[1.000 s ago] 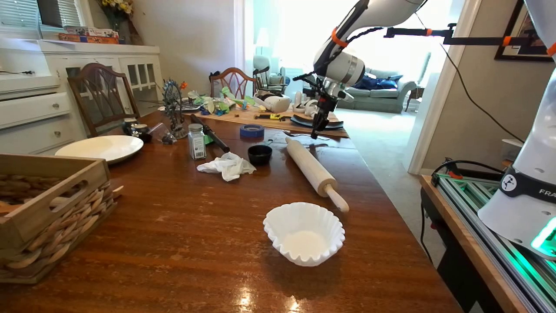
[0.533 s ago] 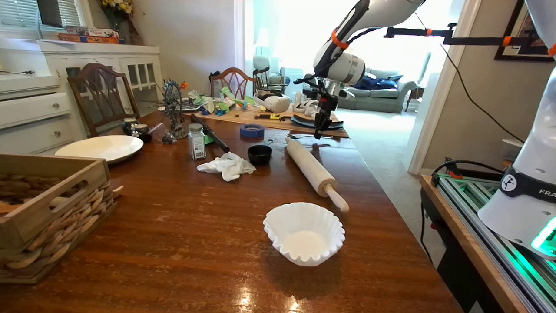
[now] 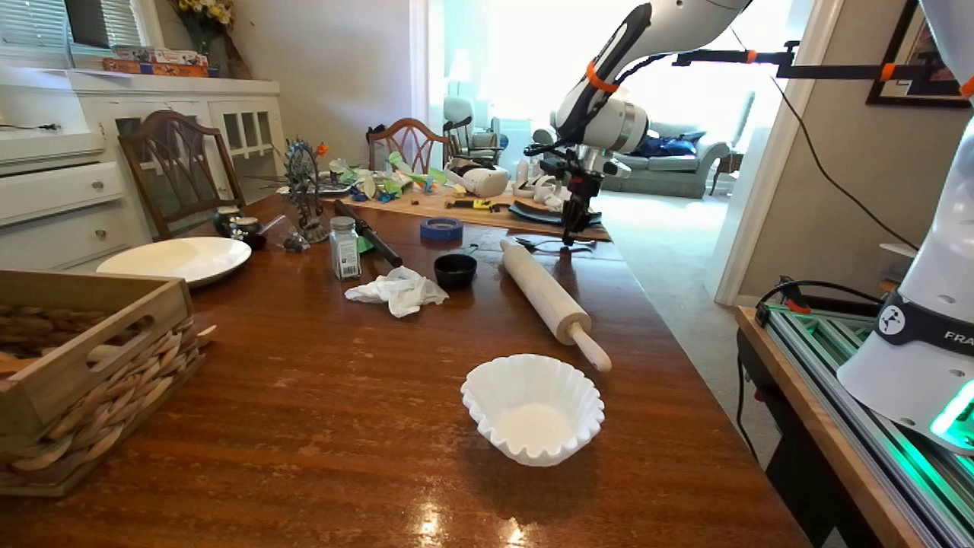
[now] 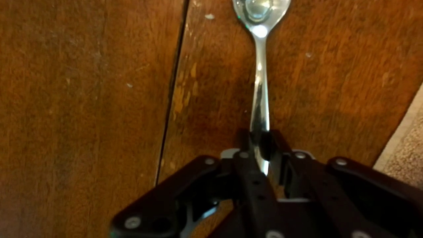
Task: Use the spoon to scoop some contents in the small pot
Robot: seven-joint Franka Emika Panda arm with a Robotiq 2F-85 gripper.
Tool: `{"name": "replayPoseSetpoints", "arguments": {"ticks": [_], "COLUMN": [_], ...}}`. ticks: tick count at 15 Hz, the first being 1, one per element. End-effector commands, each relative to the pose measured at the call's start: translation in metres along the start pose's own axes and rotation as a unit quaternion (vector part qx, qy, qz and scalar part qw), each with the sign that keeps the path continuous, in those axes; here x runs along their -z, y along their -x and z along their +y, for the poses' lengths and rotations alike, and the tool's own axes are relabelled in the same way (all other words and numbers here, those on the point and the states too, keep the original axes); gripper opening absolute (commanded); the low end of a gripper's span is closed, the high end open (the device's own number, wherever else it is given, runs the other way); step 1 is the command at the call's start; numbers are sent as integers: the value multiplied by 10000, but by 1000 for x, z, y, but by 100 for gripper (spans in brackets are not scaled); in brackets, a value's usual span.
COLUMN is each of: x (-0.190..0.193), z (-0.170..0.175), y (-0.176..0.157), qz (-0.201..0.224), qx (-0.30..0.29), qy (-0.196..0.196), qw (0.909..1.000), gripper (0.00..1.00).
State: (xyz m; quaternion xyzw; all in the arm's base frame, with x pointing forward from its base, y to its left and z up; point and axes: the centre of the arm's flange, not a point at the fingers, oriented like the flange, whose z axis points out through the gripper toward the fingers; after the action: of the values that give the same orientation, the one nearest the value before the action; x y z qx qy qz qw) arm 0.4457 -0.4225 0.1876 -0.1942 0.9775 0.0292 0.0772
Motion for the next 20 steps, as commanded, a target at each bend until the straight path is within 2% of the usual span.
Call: {"name": "replayPoseSetpoints", "arguments": {"ticks": [1, 2, 3, 6, 8, 10, 11, 15, 18, 20], "x": [2, 4, 7, 26, 45, 68, 77, 107, 132, 155], "z": [8, 8, 8, 6, 12, 25, 34, 83, 124, 146], "y": [0, 2, 3, 13, 26, 48, 61, 105, 123, 132], "qz": [64, 48, 48, -52, -140, -89, -38, 119, 259, 440], "qx": [-71, -49, -25, 223, 714, 1370, 1655, 2774, 3555, 4049], "qy": [-182, -214, -276, -498, -582, -648, -661, -622, -455, -311], "qw": [9998, 9997, 9996, 9985, 9956, 9884, 9840, 9587, 9332, 9128], "gripper": [13, 44, 45, 66, 81, 96, 100, 100, 100, 100]}}
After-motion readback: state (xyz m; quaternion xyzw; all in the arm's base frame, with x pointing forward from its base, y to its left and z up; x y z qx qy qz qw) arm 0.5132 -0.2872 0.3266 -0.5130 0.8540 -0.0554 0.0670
